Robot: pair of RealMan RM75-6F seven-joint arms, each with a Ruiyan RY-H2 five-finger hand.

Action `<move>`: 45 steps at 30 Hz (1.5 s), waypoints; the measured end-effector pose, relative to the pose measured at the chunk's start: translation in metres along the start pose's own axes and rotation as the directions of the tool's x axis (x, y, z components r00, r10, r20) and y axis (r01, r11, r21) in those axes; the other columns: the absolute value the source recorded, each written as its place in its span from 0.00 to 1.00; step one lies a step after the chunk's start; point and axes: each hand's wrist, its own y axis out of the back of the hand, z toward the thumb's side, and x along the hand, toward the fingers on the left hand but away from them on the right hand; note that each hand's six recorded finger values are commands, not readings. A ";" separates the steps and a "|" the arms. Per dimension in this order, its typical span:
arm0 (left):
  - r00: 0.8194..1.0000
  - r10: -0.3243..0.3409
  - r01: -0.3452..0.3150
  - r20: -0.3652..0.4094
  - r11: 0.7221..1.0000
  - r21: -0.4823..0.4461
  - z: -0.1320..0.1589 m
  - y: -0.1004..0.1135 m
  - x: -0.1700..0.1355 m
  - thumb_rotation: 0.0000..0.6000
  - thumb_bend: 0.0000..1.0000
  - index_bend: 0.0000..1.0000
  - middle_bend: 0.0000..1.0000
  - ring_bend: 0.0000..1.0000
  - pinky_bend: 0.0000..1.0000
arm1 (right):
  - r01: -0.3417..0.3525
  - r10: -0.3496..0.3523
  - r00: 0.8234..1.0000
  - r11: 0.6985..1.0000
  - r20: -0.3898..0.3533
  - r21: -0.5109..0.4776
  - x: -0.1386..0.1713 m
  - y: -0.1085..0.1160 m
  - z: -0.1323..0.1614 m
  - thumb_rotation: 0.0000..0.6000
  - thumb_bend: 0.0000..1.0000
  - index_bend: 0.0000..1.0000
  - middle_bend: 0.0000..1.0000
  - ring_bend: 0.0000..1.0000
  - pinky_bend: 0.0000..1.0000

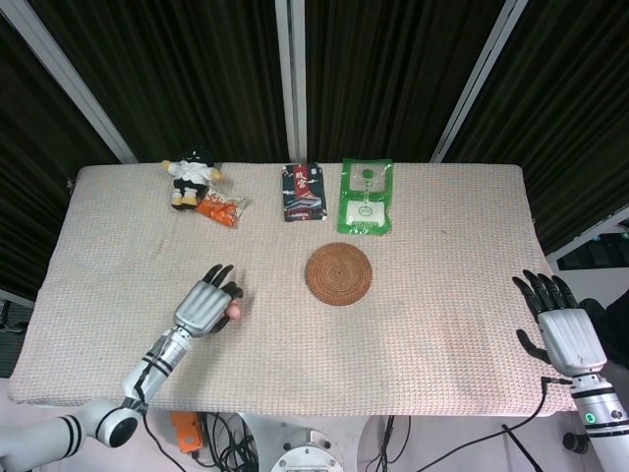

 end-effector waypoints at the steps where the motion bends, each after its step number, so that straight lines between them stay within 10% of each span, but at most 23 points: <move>1: 1.000 0.002 -0.002 -0.003 1.000 0.000 -0.001 0.000 0.000 1.00 0.32 0.36 0.36 0.03 0.09 | -0.001 0.001 1.000 1.000 0.000 0.001 0.000 0.000 0.000 1.00 0.28 0.00 0.00 0.00 0.00; 21: 0.999 0.004 -0.002 -0.051 1.000 0.030 -0.003 -0.007 0.010 1.00 0.36 0.73 0.73 0.37 0.18 | -0.007 0.007 1.000 1.000 0.006 -0.001 0.000 -0.001 -0.001 1.00 0.28 0.00 0.00 0.00 0.00; 25: 0.999 0.007 -0.006 -0.044 1.000 0.029 -0.002 -0.007 0.010 1.00 0.34 0.59 0.66 0.34 0.18 | -0.005 0.005 1.000 1.000 0.005 -0.001 0.000 0.000 -0.001 1.00 0.28 0.00 0.00 0.00 0.00; 31: 1.000 0.019 -0.019 -0.002 1.000 -0.003 0.001 -0.002 0.007 1.00 0.25 0.17 0.22 0.10 0.16 | -0.003 0.003 1.000 1.000 0.007 -0.001 0.000 0.000 -0.001 1.00 0.28 0.00 0.00 0.00 0.00; 45: 0.999 0.023 -0.023 -0.026 1.000 0.007 -0.017 0.012 -0.006 1.00 0.24 0.23 0.26 0.07 0.16 | -0.010 0.010 1.000 1.000 0.006 0.001 0.000 -0.002 0.000 1.00 0.28 0.00 0.00 0.00 0.00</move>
